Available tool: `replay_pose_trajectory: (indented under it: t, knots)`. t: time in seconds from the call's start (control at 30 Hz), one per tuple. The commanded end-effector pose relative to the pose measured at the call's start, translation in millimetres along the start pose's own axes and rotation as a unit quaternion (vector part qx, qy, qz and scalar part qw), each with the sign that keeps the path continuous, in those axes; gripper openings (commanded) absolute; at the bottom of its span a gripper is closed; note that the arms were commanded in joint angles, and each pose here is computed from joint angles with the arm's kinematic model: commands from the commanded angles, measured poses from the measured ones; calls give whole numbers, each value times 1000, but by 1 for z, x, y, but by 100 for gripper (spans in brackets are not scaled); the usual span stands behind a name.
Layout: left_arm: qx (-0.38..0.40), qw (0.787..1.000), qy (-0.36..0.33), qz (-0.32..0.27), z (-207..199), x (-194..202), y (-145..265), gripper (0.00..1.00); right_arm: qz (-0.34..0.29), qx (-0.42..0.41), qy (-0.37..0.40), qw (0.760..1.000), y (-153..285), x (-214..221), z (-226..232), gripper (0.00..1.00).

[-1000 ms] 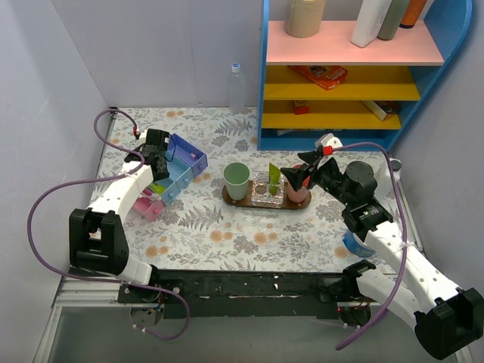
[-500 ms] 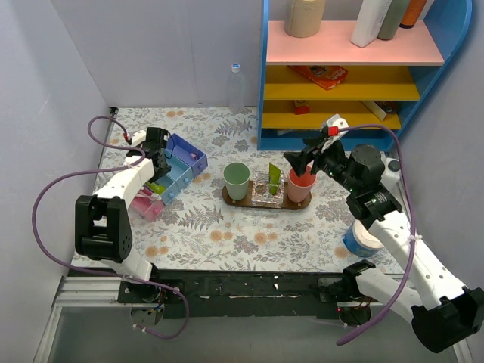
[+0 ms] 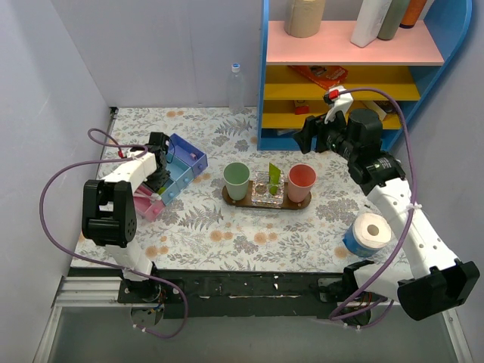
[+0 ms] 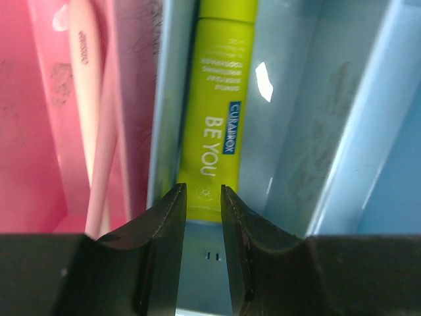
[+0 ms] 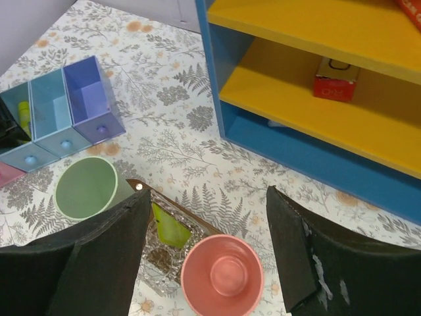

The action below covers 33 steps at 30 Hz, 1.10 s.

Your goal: Prepare toiletry sets of a toothbrush and toothpaste on the tray

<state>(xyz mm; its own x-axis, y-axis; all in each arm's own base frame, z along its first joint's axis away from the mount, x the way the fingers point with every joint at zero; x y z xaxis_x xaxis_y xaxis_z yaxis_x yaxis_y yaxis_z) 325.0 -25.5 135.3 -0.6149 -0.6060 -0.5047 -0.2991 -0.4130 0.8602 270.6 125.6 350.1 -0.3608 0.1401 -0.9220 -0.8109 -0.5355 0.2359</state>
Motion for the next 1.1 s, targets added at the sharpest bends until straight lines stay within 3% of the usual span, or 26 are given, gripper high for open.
replay_pose_trajectory:
  t: [0.0,0.43,0.73,0.93,1.07]
  knots:
    - [-45,998,46,6,13,3,5,27,1,8,-9,1000,17,-22,-4,78]
    - [-88,996,-25,20,14,8,-14,37,39,11,-39,998,17,-33,-14,79]
    - [-73,997,-20,30,25,18,-19,48,47,18,-41,998,20,-49,-14,79]
    - [-61,997,-21,38,37,27,-32,48,46,27,-48,997,24,-47,-14,79]
    - [-54,997,-29,43,34,31,-41,43,46,27,-53,997,28,-41,-14,79]
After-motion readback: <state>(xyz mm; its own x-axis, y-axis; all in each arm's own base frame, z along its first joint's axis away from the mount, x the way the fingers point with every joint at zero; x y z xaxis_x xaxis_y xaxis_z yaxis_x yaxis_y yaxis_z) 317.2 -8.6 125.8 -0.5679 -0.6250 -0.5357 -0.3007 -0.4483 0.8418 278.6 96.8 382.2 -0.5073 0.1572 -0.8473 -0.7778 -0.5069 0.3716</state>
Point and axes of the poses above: each gripper's point midway between its finger pads, its own y axis back along the fingers, its own z axis along the line the jaws close on, x = y × z, the point moved 9 cm from there along y, back along the fingers, and after that the axes turned 11 degrees about -y, right-handed, at the moved point
